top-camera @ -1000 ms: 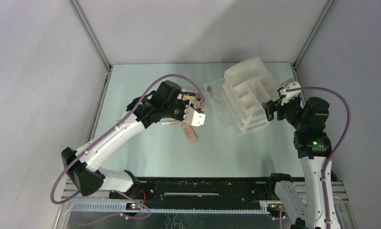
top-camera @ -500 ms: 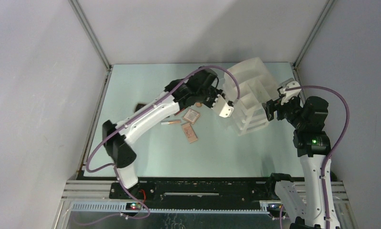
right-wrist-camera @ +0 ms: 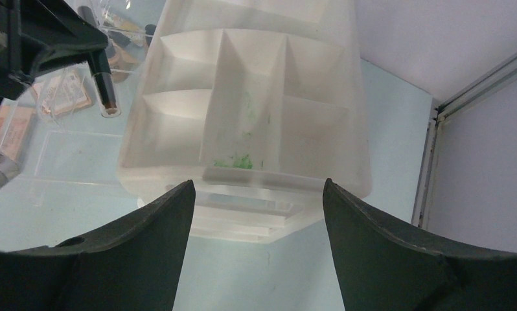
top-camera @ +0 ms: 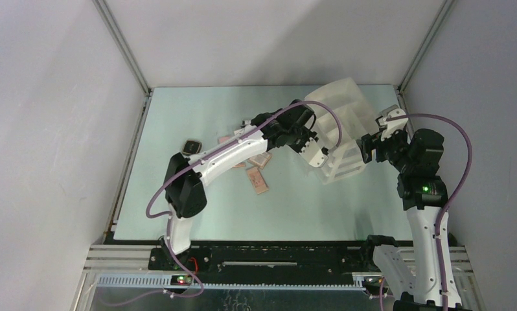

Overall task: Organize the makeup
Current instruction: Place the makeup in the drawer.

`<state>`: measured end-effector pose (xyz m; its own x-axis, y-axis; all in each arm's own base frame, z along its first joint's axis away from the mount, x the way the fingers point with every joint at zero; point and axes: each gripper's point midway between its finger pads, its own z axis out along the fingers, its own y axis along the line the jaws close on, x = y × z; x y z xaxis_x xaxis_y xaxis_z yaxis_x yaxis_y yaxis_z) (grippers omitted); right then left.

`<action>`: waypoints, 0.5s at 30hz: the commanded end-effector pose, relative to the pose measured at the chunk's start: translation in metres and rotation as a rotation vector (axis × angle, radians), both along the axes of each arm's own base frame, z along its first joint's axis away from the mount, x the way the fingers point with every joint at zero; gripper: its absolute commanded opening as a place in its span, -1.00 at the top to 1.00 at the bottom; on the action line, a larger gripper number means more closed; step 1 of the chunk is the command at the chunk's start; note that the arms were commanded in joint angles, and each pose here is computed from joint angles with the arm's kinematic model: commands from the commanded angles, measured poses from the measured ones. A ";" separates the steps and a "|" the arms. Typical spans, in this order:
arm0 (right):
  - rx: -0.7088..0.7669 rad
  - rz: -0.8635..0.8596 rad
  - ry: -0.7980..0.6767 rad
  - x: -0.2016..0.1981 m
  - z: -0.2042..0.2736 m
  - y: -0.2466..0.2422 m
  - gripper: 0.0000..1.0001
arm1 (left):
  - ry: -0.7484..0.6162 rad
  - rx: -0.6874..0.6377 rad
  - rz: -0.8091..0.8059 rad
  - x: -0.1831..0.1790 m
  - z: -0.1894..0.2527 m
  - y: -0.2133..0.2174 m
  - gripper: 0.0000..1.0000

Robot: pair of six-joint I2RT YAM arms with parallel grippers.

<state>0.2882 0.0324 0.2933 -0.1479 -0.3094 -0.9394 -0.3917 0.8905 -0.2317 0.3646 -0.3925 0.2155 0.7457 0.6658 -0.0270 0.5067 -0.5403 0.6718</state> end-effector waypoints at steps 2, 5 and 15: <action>-0.019 -0.010 -0.035 0.003 0.006 -0.004 -0.62 | -0.044 -0.053 -0.016 0.007 0.019 -0.014 0.72; -0.021 -0.016 -0.036 0.004 0.006 -0.005 -0.62 | -0.041 -0.059 -0.012 0.007 0.018 -0.015 0.63; -0.021 -0.018 -0.039 0.004 0.006 -0.006 -0.62 | -0.073 -0.088 0.005 0.006 0.039 -0.009 0.15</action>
<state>0.2892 0.0308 0.2917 -0.1498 -0.3124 -0.9381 -0.3853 0.8922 -0.2356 0.3689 -0.3979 0.2088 0.7442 0.6673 -0.0294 0.5069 -0.5356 0.6754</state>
